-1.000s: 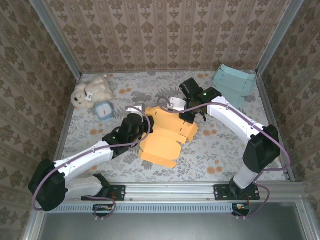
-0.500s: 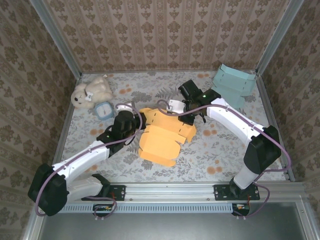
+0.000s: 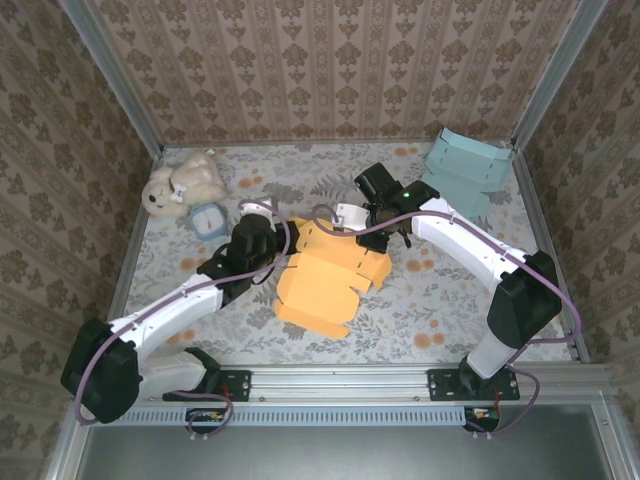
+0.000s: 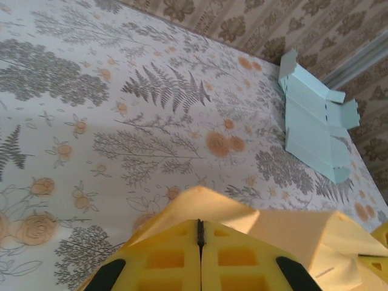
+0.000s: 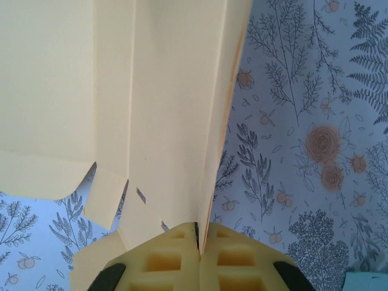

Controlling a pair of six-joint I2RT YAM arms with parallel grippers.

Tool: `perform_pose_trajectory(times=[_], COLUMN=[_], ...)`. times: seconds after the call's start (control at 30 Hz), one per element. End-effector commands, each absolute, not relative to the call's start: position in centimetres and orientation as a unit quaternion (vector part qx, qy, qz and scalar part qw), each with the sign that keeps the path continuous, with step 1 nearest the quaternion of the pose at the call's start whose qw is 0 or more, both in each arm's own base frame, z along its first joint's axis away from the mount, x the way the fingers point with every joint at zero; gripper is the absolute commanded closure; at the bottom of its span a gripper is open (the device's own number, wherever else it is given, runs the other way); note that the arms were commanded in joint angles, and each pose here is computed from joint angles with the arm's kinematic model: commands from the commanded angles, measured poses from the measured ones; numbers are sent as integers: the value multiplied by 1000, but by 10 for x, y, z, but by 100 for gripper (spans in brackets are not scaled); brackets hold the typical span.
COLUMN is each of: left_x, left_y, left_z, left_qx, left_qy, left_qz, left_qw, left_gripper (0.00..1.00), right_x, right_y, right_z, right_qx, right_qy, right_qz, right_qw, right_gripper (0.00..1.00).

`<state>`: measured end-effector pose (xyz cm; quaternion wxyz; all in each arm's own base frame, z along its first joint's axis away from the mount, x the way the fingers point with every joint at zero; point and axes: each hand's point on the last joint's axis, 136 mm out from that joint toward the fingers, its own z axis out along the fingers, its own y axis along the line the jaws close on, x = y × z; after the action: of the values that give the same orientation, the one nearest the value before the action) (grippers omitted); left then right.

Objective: Fold the paper box

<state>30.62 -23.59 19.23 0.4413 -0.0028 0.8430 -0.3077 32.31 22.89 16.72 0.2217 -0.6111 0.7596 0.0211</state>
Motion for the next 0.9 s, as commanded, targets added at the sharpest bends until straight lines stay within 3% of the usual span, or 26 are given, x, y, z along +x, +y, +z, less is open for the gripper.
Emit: perform_pose_trajectory(times=[0.0,0.17,0.43,0.87], left_x=[300,294,310,296], left_y=[-270,-296,-291,-232], left_z=[223,228,206,177], left_qx=[62,99,60,13], left_qy=[817,814,839,855], left_qz=[-342,-337,-307,-291], left_qw=[460,462,446,429], left_gripper=[94,94,96,95], right_x=[314,314,312,320], right_y=[238,239,241,238], right_z=[166,164,162,158], right_qx=[-629,-630,-632,-622], right_qy=[744,744,742,752], right_qz=[38,43,49,41], right_qw=[221,217,215,214], right_gripper=[100,100,100,100])
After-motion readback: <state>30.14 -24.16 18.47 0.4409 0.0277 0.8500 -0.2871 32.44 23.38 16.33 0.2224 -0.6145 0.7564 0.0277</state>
